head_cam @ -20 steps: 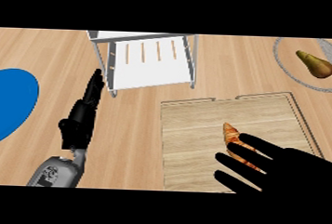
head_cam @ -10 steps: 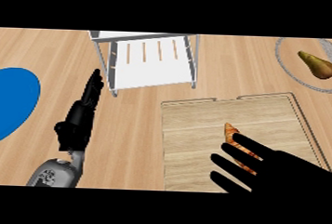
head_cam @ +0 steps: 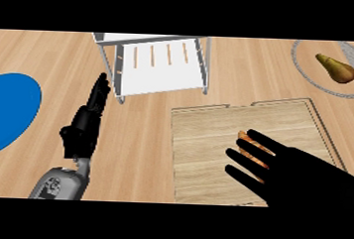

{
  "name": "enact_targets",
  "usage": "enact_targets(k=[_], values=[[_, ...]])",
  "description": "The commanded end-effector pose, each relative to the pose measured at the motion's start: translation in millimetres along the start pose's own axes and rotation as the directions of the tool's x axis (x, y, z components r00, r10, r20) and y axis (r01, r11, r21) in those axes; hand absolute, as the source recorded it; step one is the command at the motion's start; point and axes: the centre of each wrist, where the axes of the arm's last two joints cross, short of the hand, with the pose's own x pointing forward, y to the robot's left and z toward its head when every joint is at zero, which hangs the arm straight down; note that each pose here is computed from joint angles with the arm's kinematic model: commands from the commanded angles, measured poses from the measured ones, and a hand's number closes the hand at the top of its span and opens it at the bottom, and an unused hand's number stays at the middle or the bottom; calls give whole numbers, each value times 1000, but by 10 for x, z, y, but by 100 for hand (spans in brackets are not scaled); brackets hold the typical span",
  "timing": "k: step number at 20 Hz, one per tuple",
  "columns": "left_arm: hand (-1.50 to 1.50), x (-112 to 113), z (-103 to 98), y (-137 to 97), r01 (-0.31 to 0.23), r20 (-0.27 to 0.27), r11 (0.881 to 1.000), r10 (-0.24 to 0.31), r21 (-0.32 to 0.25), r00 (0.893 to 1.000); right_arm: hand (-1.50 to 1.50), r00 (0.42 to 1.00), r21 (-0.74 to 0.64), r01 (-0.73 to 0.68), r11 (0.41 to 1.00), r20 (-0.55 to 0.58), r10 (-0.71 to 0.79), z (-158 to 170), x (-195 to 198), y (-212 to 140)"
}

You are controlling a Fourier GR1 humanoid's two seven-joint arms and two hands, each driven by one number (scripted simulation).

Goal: Pick the croissant from the tray and place it in the tiered basket

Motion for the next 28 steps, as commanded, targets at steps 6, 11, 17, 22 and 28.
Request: enact_targets(k=[6, 11, 17, 22, 28], values=[[0, 126, 40, 72, -3, 0, 1000, 3, 0, 1000, -150, 999, 31, 46, 998, -11, -46, -198, -398, 279], [0, 64, -29, -186, 0, 4, 1000, 0, -6, 1000, -150, 998, 31, 55, 998, 34, -56, -306, -450, 361], [0, 35, 81, -54, 13, 10, 1000, -13, -4, 1000, -150, 997, 46, 64, 997, 40, -66, -470, -424, 468], [0, -63, 72, 66, 10, 8, 1000, -10, 1, 1000, -150, 995, 79, 85, 993, 44, -89, -515, -481, 598], [0, 4, -82, 216, -8, 2, 1000, 8, 2, 1000, -150, 995, 92, 90, 992, 30, -94, -534, -366, 707]])
